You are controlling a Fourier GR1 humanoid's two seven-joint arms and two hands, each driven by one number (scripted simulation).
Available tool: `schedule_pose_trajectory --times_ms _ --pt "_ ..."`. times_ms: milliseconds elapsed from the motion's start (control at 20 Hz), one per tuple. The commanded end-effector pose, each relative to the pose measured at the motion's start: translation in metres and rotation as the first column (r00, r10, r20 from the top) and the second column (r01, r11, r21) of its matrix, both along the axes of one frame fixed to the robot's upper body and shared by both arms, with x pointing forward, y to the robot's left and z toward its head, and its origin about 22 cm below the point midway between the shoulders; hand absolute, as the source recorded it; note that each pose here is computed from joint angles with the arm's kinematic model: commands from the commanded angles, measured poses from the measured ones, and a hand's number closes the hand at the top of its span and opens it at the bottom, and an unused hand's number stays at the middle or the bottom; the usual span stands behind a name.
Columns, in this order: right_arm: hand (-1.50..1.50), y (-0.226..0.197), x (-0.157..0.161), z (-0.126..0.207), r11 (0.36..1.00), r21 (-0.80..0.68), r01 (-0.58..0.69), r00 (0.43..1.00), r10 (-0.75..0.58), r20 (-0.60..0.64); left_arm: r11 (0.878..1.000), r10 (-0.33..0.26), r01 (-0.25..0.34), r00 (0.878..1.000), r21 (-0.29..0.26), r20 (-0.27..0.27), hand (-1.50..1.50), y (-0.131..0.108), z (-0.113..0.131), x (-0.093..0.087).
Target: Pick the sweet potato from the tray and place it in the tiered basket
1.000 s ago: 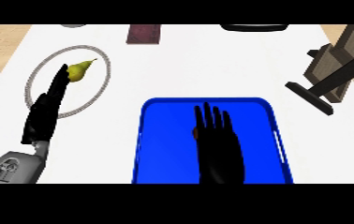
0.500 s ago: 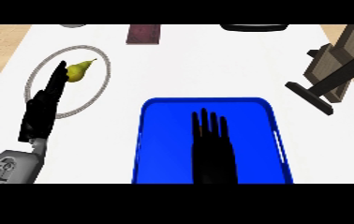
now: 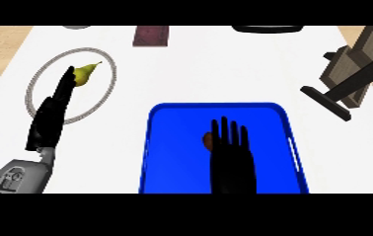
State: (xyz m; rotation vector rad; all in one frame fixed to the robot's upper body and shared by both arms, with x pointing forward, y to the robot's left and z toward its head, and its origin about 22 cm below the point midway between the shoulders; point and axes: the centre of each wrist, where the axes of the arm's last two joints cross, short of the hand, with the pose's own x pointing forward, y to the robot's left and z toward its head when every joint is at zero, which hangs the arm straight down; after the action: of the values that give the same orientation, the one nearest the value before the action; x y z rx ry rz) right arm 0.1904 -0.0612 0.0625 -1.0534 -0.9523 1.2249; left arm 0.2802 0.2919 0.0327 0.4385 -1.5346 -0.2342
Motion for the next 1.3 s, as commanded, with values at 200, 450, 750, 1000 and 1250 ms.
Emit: schedule_pose_trajectory --times_ms 200,450,750,1000,1250 --pt "-1.5 0.006 0.022 -0.017 0.994 -0.048 0.095 0.995 -0.097 -0.034 1.0 0.013 -0.012 1.0 0.002 -0.013 0.0 0.01 -0.001 0.009" --pt "-1.5 -0.005 0.034 -0.025 0.996 -0.038 0.08 0.994 -0.083 -0.073 1.0 0.0 -0.001 1.0 0.014 0.012 0.0 0.011 0.011 0.006" --pt "-1.5 0.006 0.041 -0.042 0.996 -0.027 0.087 0.989 -0.089 -0.119 1.0 -0.012 0.012 1.0 -0.013 0.003 0.0 0.004 -0.005 -0.013" --pt "1.5 0.003 0.048 -0.069 0.995 -0.075 0.066 0.969 -0.082 -0.234 1.0 -0.003 0.003 1.0 0.0 -0.005 0.0 -0.003 -0.007 0.013" --pt "1.5 0.009 0.039 -0.061 0.97 -0.213 -0.114 0.979 0.074 -0.189 1.0 0.015 -0.015 1.0 -0.021 -0.003 0.0 0.0 -0.019 -0.003"
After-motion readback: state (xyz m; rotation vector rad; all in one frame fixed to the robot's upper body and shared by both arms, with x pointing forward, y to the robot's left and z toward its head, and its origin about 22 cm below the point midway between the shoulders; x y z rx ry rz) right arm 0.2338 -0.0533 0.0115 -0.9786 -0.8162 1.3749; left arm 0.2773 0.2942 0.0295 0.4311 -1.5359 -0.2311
